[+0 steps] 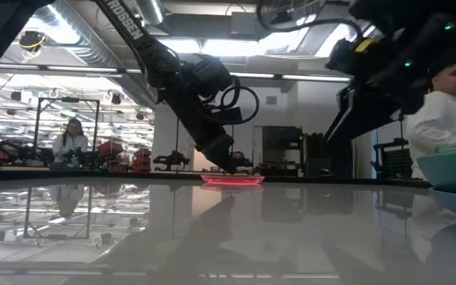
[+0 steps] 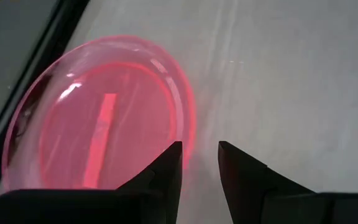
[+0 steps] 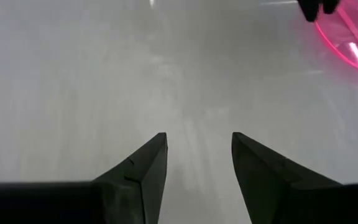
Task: Stack plastic plates
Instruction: Stack the pink plate on top the light green plate
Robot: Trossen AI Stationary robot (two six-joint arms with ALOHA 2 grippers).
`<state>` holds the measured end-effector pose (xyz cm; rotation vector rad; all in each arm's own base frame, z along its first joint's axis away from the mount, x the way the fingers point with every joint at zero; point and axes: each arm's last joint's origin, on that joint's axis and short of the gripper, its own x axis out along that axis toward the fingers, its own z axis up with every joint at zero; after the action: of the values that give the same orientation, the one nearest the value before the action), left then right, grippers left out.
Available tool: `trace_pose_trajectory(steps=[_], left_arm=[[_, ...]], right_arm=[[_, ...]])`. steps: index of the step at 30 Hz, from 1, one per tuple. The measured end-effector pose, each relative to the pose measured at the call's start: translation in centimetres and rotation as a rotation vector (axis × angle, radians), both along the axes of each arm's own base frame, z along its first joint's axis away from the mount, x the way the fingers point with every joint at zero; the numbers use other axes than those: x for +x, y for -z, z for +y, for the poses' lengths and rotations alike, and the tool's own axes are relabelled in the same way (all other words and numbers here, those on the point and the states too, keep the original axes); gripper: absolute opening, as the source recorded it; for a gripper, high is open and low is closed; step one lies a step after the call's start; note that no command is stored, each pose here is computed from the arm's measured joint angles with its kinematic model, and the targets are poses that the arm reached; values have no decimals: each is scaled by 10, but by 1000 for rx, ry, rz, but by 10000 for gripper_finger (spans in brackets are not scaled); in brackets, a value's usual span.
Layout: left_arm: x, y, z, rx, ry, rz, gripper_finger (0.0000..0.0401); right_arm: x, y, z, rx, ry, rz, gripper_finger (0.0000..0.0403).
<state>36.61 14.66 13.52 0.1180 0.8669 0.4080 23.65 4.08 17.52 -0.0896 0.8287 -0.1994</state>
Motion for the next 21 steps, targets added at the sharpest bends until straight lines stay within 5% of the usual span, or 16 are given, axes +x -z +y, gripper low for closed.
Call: trace_pose_trajectory(steps=[21], left_arm=[[-7,22,28,-5,55,38,95]], right_arm=[[6,-2,-23,-7,-38,0,170]])
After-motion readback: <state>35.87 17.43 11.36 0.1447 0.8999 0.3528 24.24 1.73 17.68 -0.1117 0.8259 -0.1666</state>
